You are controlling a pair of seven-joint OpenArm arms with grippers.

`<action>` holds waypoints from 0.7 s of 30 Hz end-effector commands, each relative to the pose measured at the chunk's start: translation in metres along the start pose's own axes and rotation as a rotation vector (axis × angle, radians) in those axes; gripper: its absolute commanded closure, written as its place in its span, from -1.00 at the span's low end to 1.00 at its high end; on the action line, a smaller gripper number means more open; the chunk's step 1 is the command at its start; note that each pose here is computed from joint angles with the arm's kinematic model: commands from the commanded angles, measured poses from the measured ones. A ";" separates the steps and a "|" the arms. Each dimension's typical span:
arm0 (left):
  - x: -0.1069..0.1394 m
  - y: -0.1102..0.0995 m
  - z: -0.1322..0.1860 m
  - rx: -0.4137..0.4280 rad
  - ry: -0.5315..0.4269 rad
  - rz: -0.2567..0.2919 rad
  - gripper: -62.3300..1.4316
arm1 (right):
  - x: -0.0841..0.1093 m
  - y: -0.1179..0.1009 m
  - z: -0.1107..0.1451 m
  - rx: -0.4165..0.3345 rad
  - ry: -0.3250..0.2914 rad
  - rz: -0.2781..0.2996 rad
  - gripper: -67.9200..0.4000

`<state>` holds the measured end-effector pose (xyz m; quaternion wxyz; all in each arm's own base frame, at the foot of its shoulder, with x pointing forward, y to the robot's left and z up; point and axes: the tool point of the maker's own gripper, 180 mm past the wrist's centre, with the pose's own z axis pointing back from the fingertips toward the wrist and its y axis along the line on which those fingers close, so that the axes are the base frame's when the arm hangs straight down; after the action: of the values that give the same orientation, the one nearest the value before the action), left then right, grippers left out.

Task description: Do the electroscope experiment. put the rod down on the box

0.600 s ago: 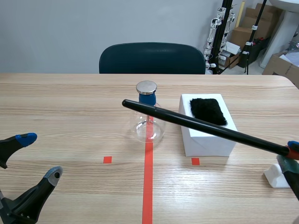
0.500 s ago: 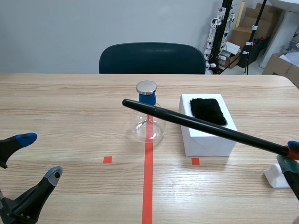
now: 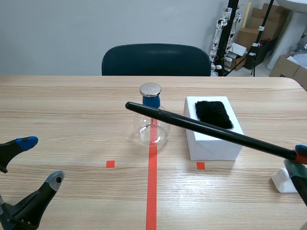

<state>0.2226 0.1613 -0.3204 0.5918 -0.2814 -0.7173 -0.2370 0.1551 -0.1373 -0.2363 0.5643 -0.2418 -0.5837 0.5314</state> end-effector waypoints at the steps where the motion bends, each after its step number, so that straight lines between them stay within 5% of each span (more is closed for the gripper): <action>1: 0.007 0.003 -0.002 0.001 -0.029 -0.008 -1.00 | 0.002 -0.005 -0.003 -0.014 -0.013 -0.004 0.69; 6: 0.007 0.003 -0.002 0.001 -0.029 -0.008 -1.00 | 0.001 -0.006 -0.003 -0.020 -0.004 -0.025 0.69; 11: 0.007 0.003 -0.002 0.001 -0.029 -0.008 -1.00 | -0.004 -0.013 -0.004 -0.059 0.016 -0.118 0.69; 21: 0.007 0.003 -0.002 0.001 -0.029 -0.008 -1.00 | -0.030 -0.060 -0.025 -0.265 0.112 -0.324 0.69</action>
<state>0.2226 0.1613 -0.3204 0.5918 -0.2814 -0.7173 -0.2370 0.1959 -0.1778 -0.2182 0.6569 -0.2400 -0.6233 0.3498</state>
